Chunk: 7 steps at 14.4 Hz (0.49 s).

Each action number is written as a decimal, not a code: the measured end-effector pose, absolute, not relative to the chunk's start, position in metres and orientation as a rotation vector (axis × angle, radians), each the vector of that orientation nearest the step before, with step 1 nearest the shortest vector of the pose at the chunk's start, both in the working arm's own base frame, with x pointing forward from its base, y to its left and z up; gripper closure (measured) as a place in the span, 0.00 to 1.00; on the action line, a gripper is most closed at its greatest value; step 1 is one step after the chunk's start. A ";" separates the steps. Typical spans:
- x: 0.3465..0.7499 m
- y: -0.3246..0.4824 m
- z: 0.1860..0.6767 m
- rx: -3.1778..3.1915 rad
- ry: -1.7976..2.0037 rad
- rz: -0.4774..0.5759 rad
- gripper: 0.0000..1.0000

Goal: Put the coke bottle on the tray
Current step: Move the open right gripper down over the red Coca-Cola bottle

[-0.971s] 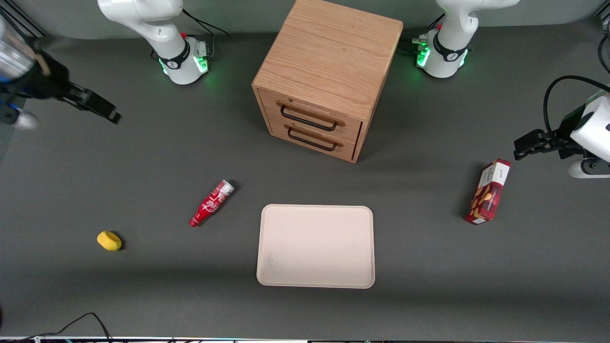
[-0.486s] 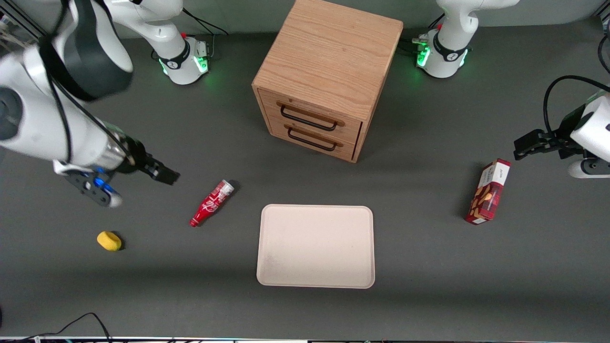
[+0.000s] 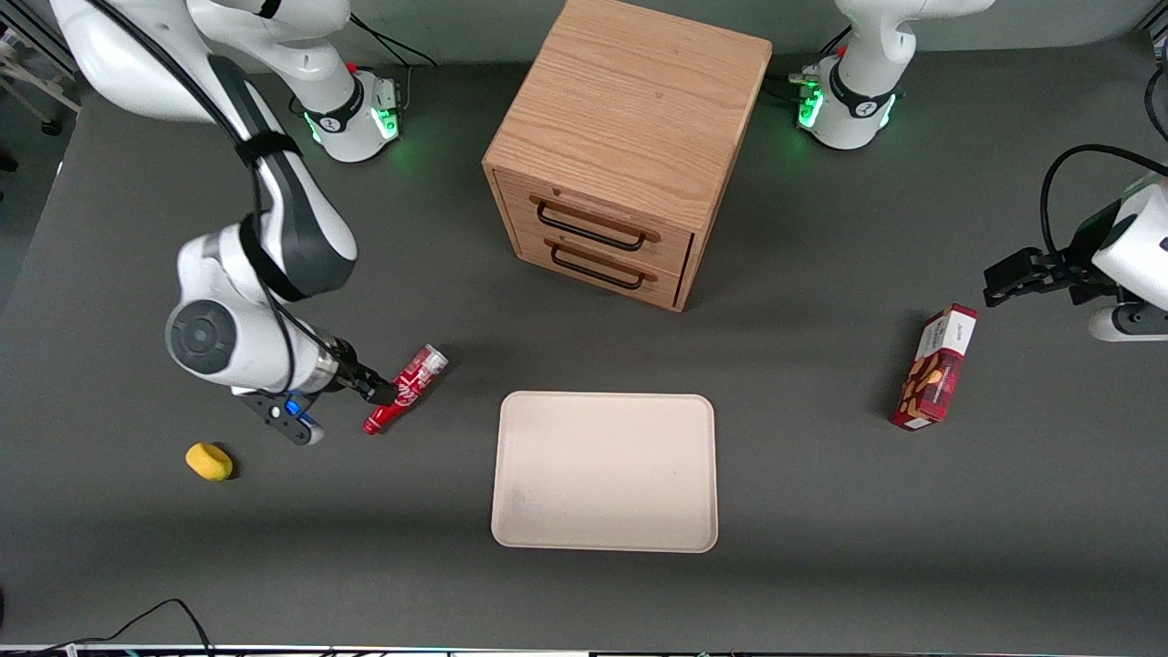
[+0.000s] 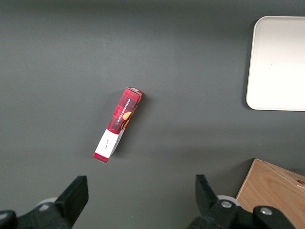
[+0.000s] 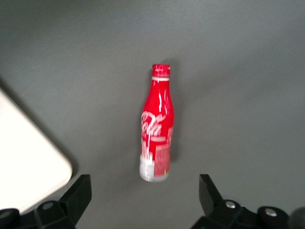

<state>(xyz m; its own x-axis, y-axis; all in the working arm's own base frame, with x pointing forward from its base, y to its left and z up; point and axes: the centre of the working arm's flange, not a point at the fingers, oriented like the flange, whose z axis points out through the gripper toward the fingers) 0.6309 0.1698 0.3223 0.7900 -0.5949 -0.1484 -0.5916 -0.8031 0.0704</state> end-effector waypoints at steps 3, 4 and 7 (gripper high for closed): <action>0.628 0.171 0.270 2.951 -0.991 -0.248 0.00; 0.626 0.171 0.257 2.952 -0.988 -0.240 0.00; 0.620 0.170 0.228 2.928 -1.019 -0.197 0.00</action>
